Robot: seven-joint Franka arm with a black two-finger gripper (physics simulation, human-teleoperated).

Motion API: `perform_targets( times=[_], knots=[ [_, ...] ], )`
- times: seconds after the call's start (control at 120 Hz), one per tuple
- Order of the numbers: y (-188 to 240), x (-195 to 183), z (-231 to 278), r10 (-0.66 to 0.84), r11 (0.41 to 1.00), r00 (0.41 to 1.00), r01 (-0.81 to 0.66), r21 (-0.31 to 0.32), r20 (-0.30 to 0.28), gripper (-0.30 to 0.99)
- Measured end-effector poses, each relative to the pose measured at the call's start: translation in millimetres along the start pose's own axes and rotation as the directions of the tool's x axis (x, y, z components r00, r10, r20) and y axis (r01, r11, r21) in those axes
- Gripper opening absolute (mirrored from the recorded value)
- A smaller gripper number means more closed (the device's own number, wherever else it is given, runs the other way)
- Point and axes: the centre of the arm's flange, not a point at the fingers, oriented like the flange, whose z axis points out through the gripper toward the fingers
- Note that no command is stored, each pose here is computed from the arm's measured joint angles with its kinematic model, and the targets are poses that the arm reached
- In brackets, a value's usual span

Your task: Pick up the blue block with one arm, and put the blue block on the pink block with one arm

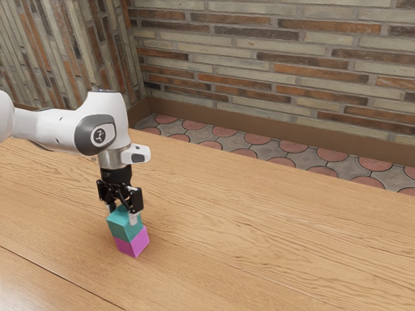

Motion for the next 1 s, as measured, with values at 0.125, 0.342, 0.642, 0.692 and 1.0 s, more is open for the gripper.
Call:
perform_targets(
  times=[0.125,0.342,0.642,0.692,1.0],
  knots=[
    [5.3,-0.9,-8.7,0.022,0.999,1.0,-0.021,0.025,-0.015,0.62],
    [31.2,-10.5,-84.0,0.168,0.975,0.979,-0.148,0.165,-0.116,0.67],
    [217.0,-31.9,-261.5,0.671,0.715,0.727,-0.581,0.389,-0.147,0.69],
    [230.6,-36.8,-270.3,0.707,0.681,0.694,-0.618,0.394,-0.133,0.69],
    [259.7,-39.8,-255.1,0.791,0.577,0.612,-0.735,0.357,-0.019,0.69]
  ],
)
